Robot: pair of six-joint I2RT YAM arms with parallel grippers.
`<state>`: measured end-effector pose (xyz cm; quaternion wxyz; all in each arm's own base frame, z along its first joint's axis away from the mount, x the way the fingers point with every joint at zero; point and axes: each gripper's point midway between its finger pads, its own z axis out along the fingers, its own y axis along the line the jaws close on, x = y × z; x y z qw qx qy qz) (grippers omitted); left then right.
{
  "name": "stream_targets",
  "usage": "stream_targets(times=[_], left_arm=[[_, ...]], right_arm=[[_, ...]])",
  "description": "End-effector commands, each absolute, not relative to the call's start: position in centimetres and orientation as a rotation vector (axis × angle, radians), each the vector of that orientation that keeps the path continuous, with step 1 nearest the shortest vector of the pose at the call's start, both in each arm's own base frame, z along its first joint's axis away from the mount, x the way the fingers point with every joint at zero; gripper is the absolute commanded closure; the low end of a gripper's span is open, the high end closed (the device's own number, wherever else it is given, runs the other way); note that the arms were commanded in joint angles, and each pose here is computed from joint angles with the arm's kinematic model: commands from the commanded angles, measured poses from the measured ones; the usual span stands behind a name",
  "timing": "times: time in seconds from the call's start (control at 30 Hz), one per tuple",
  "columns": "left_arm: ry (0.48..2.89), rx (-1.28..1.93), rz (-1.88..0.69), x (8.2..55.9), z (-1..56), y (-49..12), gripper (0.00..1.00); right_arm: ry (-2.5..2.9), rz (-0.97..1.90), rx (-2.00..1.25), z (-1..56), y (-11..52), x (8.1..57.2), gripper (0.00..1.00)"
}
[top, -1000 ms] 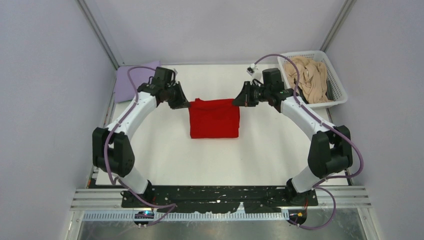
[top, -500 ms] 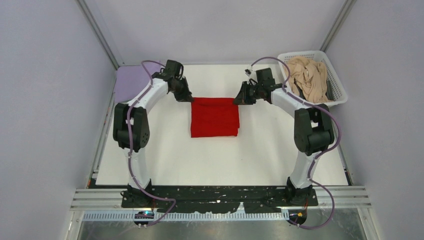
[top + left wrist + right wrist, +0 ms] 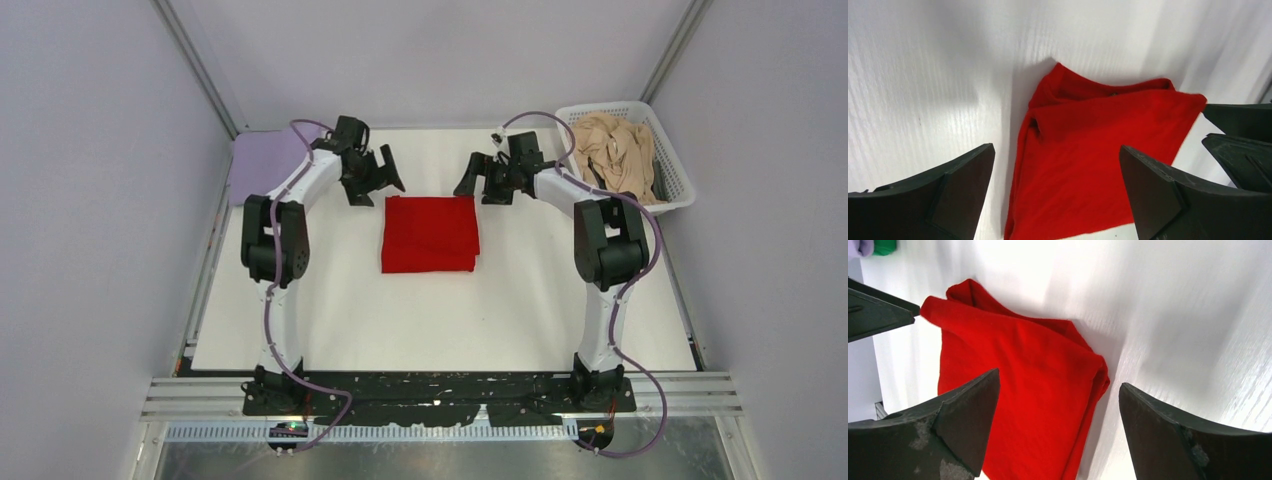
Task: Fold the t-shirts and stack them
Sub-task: Smooth out wrinkles on the folded tshirt
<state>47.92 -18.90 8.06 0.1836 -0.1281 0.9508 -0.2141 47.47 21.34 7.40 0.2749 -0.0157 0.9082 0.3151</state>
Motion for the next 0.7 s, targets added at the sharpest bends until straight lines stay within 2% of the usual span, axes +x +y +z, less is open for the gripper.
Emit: stream_targets(times=[0.0, 0.17, 0.27, 0.4, 0.67], left_arm=[[2.527, -0.273, -0.786, 46.9, 14.7, -20.4, 0.0], [2.481, -0.217, -0.922, 45.1, 15.3, -22.7, 0.0], [2.55, -0.248, -0.897, 44.9, 13.1, -22.6, 0.0], [2.57, -0.29, -0.881, 46.1, 11.1, -22.8, 0.01], [2.474, -0.438, -0.935, 51.1, 9.4, -23.6, 0.01]], right_arm=[[2.294, 0.939, -0.115, 13.5, 22.3, 45.8, 0.05], [2.259, 1.108, -0.229, 14.3, 24.8, 40.2, 0.05], [2.254, 1.158, -0.258, 14.0, 25.9, 39.3, 0.05], [2.243, 1.177, -0.252, 13.6, 26.4, 40.1, 0.05], [2.265, 1.081, -0.199, 11.7, 26.6, 45.0, 0.05]])
